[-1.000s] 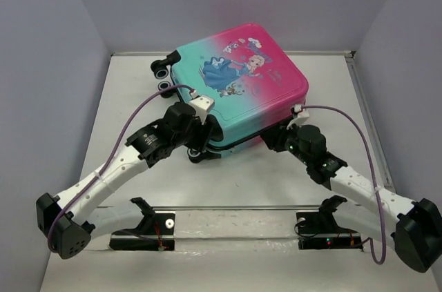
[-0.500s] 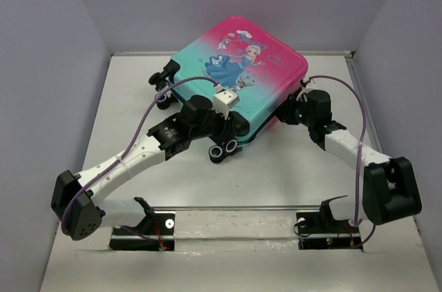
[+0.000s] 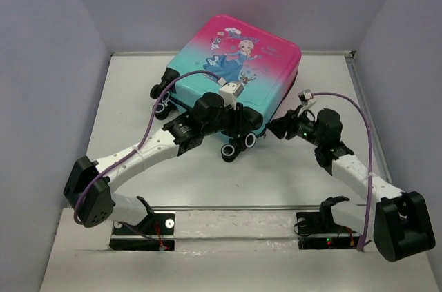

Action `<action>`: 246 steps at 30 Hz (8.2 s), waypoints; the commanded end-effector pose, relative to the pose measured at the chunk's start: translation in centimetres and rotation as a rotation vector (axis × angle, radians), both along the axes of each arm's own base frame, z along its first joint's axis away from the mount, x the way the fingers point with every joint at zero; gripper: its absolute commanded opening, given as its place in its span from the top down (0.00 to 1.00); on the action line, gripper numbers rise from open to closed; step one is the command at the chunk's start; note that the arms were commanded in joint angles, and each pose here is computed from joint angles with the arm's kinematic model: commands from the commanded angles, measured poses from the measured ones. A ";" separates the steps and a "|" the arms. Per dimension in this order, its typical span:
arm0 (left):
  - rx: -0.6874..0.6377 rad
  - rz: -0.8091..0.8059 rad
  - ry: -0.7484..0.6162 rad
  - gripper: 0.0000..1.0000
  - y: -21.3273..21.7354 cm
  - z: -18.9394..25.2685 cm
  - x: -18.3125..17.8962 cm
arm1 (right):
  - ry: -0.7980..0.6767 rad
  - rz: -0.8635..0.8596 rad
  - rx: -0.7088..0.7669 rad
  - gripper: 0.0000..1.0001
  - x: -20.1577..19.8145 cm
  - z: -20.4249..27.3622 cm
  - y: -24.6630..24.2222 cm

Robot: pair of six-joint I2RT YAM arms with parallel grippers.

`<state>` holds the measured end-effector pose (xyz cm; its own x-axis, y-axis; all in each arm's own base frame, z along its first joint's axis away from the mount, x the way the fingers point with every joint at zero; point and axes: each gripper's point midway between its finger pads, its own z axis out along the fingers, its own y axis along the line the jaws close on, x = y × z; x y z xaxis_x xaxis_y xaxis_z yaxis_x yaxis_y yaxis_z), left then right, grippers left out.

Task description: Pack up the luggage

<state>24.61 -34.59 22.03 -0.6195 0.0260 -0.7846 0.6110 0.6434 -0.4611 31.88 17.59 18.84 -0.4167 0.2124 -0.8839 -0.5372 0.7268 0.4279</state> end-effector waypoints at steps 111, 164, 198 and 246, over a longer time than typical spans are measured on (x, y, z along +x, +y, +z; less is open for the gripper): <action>-0.336 0.049 -0.281 0.01 1.1 22.8 1.4 | -0.226 -0.125 0.270 0.93 -6.5 -2.1 16.1; -0.457 -0.098 -0.038 0.94 0.7 10.7 -4.2 | -0.044 0.332 0.112 0.93 -9.6 -2.7 18.5; -0.704 0.115 -0.018 0.20 5.7 11.2 -5.5 | -0.027 0.087 0.105 0.06 -11.3 -2.0 15.7; -0.319 0.676 -0.059 0.26 17.8 -2.7 -1.7 | -0.302 -0.186 0.168 0.93 -2.6 10.9 17.1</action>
